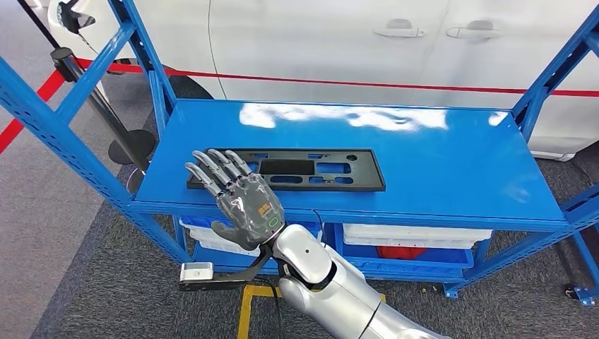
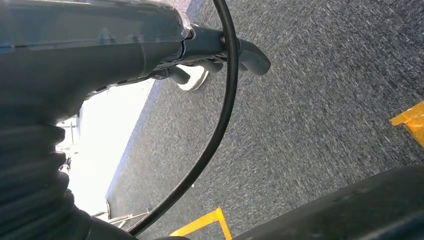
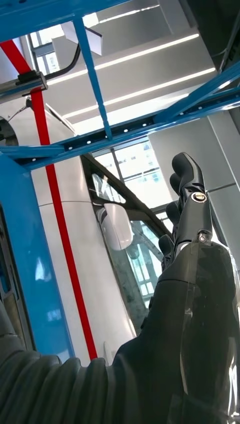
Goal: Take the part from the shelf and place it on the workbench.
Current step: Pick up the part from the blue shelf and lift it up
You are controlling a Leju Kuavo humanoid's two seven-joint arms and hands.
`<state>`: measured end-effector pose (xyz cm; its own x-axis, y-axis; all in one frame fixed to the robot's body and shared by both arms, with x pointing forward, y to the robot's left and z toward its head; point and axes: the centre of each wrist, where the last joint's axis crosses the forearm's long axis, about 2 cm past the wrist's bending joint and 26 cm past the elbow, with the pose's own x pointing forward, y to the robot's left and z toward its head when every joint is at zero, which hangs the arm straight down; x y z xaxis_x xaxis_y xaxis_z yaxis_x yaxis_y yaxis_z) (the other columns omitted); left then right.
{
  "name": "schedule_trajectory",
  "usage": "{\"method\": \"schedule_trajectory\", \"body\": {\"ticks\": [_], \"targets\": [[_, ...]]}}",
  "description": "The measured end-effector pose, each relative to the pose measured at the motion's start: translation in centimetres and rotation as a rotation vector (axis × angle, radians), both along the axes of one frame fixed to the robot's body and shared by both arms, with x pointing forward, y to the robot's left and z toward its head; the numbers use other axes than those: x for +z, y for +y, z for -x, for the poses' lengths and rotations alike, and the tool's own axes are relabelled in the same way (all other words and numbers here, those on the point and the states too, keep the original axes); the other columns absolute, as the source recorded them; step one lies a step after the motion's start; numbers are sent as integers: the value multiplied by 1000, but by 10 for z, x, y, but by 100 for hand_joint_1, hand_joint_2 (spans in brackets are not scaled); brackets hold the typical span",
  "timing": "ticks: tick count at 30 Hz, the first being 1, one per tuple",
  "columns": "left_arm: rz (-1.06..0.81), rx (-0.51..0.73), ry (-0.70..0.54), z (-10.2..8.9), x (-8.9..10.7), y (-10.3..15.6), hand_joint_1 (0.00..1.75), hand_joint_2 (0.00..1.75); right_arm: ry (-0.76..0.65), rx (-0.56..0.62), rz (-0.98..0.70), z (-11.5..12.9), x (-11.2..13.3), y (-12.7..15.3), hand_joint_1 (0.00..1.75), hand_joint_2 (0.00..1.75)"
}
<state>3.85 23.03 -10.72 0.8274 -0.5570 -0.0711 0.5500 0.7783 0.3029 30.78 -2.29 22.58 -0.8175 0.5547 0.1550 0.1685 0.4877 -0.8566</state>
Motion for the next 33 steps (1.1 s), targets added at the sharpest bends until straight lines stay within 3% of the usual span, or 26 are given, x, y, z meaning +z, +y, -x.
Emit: {"method": "schedule_trajectory", "body": {"ticks": [6, 15, 23, 33], "targets": [[-1, -25, 0, 0, 0, 0, 0, 175, -6, -31, 60, -1, -7, -1, 0, 175], [1, -90, 12, -1, 0, -1, 0, 175, 44, -216, 269, -24, -60, -7, 0, 175], [8, -133, 17, -2, 0, -1, 0, 175, 13, -483, 539, -50, -86, -35, 0, 175], [5, -141, 17, -2, 0, 0, 0, 175, 87, -577, 599, -60, -106, -68, 0, 175]]}}
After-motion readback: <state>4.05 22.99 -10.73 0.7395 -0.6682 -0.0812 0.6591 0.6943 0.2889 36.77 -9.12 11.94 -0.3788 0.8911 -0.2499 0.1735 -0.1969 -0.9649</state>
